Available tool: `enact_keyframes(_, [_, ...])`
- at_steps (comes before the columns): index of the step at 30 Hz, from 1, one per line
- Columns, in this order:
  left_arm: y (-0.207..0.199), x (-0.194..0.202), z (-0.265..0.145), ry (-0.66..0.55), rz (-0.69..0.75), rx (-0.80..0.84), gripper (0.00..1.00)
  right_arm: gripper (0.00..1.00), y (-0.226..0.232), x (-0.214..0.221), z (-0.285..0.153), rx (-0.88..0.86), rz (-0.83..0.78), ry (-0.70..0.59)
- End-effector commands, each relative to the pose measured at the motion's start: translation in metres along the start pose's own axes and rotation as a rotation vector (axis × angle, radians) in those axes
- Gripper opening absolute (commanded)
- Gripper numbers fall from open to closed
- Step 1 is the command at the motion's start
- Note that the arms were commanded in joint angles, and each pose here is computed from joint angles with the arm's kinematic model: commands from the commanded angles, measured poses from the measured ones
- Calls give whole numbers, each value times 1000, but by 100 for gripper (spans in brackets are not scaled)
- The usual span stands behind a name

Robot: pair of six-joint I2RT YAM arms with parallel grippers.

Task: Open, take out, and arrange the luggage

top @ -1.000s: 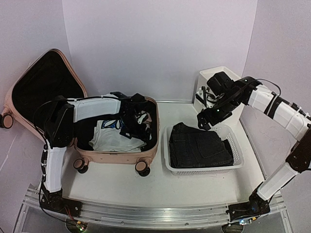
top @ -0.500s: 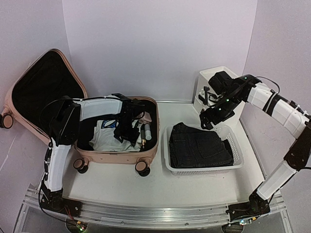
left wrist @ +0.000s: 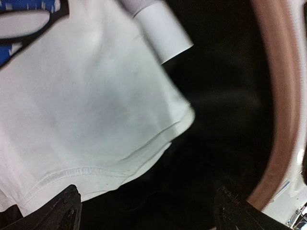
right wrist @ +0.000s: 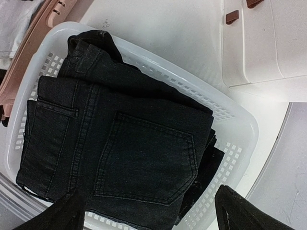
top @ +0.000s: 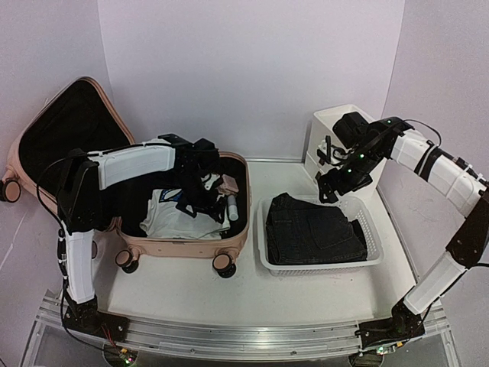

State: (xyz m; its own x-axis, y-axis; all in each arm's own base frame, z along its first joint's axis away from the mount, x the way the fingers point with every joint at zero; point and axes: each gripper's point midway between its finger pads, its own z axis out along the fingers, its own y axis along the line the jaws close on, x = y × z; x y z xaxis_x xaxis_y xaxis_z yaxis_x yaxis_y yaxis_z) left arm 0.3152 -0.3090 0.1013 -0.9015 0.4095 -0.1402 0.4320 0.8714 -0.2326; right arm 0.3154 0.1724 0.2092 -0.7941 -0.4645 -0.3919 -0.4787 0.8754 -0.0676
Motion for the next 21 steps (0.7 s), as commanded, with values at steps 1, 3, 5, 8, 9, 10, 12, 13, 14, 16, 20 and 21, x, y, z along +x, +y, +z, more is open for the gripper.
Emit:
enact_keyframes(1, [-15,-39,-26,-159,15,44,95,95,0,-9,-8,-15,33,-27])
enact_keyframes(3, [-11,-51,-16,-148,-34,38,92,95,1,-9,-8,-17,34,-23])
enact_keyframes(5, [-12,-60,-3,-133,-63,40,93,95,1,-8,-8,-17,37,-20])
enact_keyframes(8, [-4,-65,12,-117,-78,-3,95,95,0,-9,-8,-16,40,-20])
enact_keyframes(9, [-1,-66,17,-109,-80,-19,95,95,0,-9,-8,-17,42,-18])
enact_keyframes(10, [1,-67,21,-102,-83,-32,95,95,0,-9,-7,-19,42,-16])
enact_keyframes(12, [5,-62,31,-64,-93,-49,96,95,1,-10,-7,-21,41,-16])
enact_keyframes(13, [9,-56,35,-35,-106,-70,95,95,1,-10,-8,-23,40,-16])
enact_keyframes(14, [13,-50,38,-11,-112,-89,95,95,1,-10,-8,-21,38,-17])
enact_keyframes(16, [23,-37,41,31,-115,-137,90,95,0,-10,-8,-17,39,-15])
enact_keyframes(20, [33,-17,41,79,-110,-176,70,95,0,-9,-7,-18,38,-10])
enact_keyframes(21, [34,-13,39,85,-109,-177,69,95,0,-8,-7,-18,36,-8])
